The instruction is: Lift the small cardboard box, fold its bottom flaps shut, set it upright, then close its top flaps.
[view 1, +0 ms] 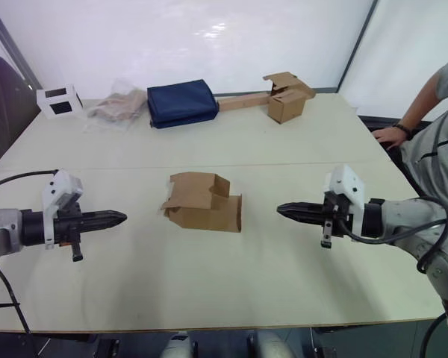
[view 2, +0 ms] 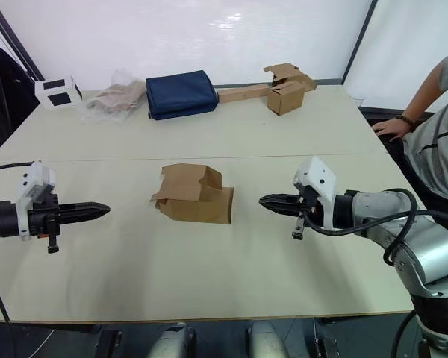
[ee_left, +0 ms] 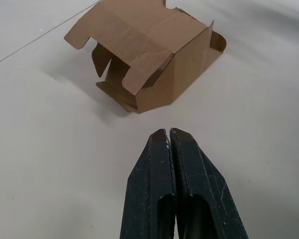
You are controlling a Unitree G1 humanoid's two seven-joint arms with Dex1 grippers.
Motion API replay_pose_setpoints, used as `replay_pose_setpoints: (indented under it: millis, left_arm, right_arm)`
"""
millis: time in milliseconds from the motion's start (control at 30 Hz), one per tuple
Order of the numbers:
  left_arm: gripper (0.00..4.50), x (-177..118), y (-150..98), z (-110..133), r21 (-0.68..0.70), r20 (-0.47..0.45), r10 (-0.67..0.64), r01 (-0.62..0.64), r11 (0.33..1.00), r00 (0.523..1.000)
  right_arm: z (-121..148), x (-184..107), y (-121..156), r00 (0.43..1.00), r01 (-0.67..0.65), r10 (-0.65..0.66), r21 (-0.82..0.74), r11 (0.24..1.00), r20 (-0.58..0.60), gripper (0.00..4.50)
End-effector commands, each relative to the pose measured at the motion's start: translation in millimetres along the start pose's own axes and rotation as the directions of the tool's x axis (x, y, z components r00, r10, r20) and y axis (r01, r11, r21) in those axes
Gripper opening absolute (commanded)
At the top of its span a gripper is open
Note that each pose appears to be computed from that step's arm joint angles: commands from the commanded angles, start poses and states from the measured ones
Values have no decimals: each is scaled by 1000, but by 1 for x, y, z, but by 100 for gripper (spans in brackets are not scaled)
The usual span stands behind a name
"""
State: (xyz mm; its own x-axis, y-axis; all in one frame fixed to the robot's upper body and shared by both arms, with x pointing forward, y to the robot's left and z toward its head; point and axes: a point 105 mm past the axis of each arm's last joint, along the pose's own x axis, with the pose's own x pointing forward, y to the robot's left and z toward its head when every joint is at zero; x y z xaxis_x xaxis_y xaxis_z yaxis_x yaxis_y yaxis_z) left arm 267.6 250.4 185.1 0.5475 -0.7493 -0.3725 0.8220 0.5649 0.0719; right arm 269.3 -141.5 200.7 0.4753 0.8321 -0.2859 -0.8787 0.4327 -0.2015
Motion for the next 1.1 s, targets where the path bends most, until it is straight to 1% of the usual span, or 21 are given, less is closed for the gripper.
replay_pose_setpoints:
  millis: [33,133,233,267,367,467,567,633,667,700,733,767,800,867,900,967,1033,1100]
  left_arm:
    - [7,-3,3,18,69,32,6,-9,998,999]
    - [7,2,3,19,74,42,-4,1,997,999]
    - [7,8,0,21,77,57,-24,19,997,998]
    - [7,10,1,22,75,61,-30,26,997,998]
    - [7,17,7,25,68,76,-29,24,997,997]
    - [7,24,15,33,26,110,-8,6,1000,994]
    - [77,37,17,36,-57,110,-56,62,996,992]
    - [155,44,21,38,-103,116,-81,93,990,990]
    - [196,47,25,38,-151,126,-91,109,982,988]
    - [224,49,28,38,-205,138,-100,127,970,985]
    - [270,50,31,37,-272,146,-116,152,950,982]
    - [299,52,33,33,-336,142,-139,180,924,980]
    - [346,54,34,29,-392,137,-161,202,897,978]
    - [405,61,36,25,-487,140,-186,231,842,973]
    - [444,64,38,23,-525,142,-195,241,816,970]
    - [444,72,40,21,-593,153,-208,258,763,966]
    - [444,77,42,22,-663,176,-216,278,695,960]
    - [444,86,45,20,-709,188,-209,280,647,960]
  right_arm:
    - [11,-1,0,1000,8,-6,-56,998,29,0]
    - [7,0,1,1000,19,-18,-71,997,15,0]
    - [14,-1,2,998,28,-25,-59,998,50,0]
    - [13,-1,1,998,35,-33,-66,997,44,0]
    - [9,-2,-1,999,50,-48,-84,995,24,0]
    - [11,-1,-1,997,65,-62,-90,994,37,0]
    - [12,0,-2,995,87,-82,-92,992,54,0]
    - [11,2,-2,995,91,-86,-97,991,56,0]
    - [11,3,-2,995,91,-86,-104,990,57,0]
    - [12,4,-2,994,94,-88,-109,990,60,0]
    - [13,4,-2,994,99,-92,-111,989,66,0]
    - [13,5,-3,993,104,-96,-113,988,71,0]
    - [13,6,-2,992,107,-98,-113,988,76,0]
    - [13,8,0,992,109,-100,-113,988,80,0]
    - [13,9,1,991,109,-100,-112,988,84,0]
    - [13,10,4,991,112,-103,-110,988,89,0]
    - [13,11,5,990,117,-107,-109,987,92,0]
    - [12,9,7,989,127,-118,-112,986,87,0]
